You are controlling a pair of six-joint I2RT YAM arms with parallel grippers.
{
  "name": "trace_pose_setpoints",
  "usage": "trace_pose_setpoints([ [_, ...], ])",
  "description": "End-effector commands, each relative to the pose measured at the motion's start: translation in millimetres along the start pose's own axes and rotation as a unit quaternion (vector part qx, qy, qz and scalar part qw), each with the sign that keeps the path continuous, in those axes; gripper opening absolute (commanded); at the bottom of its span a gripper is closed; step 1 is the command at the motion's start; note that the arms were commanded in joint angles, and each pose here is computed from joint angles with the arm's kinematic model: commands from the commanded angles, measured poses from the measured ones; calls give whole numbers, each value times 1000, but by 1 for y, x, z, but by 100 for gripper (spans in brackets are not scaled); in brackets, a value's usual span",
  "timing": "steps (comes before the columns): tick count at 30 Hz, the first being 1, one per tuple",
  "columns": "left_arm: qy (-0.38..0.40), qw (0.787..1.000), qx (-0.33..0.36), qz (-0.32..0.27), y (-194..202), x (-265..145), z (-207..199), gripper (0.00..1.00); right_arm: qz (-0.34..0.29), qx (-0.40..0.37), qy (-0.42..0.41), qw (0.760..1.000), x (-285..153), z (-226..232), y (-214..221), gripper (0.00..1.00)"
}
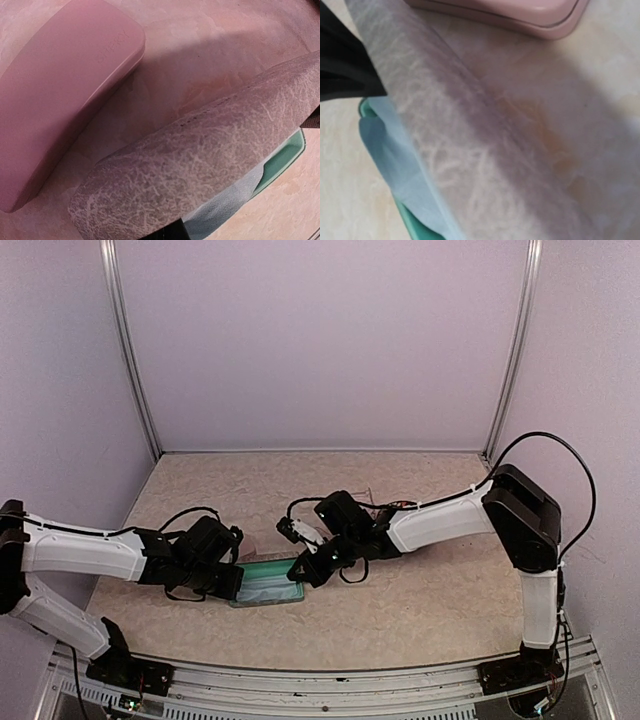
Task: Organize the sunglasses
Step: Place the folded cleaning cloth in the sunglasses case.
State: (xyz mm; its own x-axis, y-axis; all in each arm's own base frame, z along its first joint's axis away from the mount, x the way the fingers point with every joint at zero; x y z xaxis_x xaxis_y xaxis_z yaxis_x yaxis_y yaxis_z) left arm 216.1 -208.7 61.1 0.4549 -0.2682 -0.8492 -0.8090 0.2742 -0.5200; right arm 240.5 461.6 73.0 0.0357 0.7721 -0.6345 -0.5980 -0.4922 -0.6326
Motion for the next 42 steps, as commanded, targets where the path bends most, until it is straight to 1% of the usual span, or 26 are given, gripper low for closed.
trace_pose_setpoints([
  [1, -15, 1000, 3, -10, -6, 1, 5, 0, 2, -9, 7, 1000, 3, 3, -2, 0],
  [11, -19, 999, 3, -31, -16, -5, 6, 1, -5, -11, 15, 1000, 0, 5, -6, 0],
  [29, -12, 999, 5, -49, -23, -6, 2, 2, -6, -8, 21, 1000, -4, 7, -2, 0],
  [42, -15, 998, 8, -55, -24, -4, 1, 7, -6, -7, 23, 1000, -6, 8, 1, 0],
])
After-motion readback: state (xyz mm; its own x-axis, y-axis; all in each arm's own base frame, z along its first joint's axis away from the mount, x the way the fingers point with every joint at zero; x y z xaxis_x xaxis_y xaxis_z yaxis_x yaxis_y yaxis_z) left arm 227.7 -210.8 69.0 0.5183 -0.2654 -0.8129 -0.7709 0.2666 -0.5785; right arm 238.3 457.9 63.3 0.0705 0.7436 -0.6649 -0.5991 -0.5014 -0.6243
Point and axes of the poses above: each gripper's point midway between its finger pads, its own x axis out along the fingers, its own z axis along the line the jaws close on, y = z × x, the point moved 2 cm from there along -x, back along the fingers, and after that the axes turned 5 degrees about x, right-handed, at the moved point
